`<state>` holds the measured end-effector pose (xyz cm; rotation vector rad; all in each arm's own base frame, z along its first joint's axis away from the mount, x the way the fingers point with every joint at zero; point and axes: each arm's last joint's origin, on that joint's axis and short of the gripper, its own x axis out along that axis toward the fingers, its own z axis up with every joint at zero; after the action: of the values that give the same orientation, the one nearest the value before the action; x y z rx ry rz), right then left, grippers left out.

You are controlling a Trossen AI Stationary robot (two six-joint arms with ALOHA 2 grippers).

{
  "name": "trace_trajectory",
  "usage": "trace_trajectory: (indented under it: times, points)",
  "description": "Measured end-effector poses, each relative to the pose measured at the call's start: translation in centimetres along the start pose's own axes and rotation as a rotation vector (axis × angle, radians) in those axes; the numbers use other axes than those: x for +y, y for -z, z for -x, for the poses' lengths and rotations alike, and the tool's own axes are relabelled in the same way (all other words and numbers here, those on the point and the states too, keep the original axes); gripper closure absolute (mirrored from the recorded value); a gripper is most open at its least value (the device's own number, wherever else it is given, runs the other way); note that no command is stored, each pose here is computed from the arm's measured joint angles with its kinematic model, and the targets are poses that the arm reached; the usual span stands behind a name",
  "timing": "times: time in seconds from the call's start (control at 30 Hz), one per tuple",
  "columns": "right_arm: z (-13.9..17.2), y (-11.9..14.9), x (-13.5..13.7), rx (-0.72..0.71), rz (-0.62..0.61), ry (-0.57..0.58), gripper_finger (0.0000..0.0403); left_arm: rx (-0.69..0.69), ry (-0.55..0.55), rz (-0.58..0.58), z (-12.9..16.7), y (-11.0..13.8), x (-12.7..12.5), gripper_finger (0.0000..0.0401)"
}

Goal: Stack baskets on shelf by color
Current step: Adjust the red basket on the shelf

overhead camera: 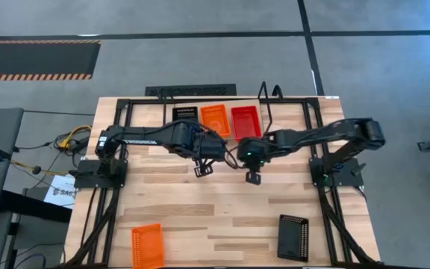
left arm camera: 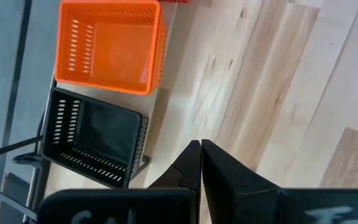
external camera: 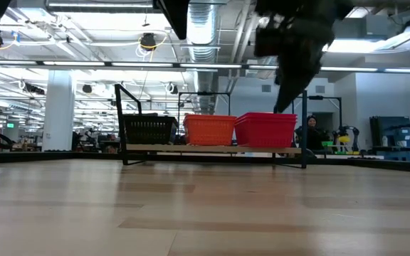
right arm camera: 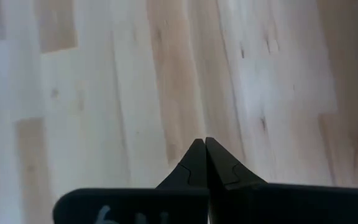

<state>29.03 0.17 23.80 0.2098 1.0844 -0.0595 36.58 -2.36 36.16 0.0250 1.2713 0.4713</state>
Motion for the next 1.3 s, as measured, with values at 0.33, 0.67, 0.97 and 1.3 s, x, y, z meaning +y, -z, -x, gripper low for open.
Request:
trace_trajectory:
  times: [0.33, 0.67, 0.97, 1.3]
  points:
    - [-5.3, -0.3, -1.8, 0.115, 0.092, 0.118, 0.0403, -0.006, -0.01, 0.003, 0.1, 0.0, -0.1, 0.0401]
    - [-4.1, -0.9, -4.5, 0.073, 0.119, 0.244, 0.0403, -0.009, -0.014, 0.004, 0.1, 0.0, -0.1, 0.0401]
    - [-3.4, -1.2, -6.8, 0.066, 0.127, 0.274, 0.0403, -0.009, -0.014, 0.027, 0.1, 0.0, -0.2, 0.0401]
    - [-3.2, -1.4, -8.1, 0.045, 0.15, 0.292, 0.0403, -0.006, 0.003, 0.054, 0.2, 0.2, -0.5, 0.0401]
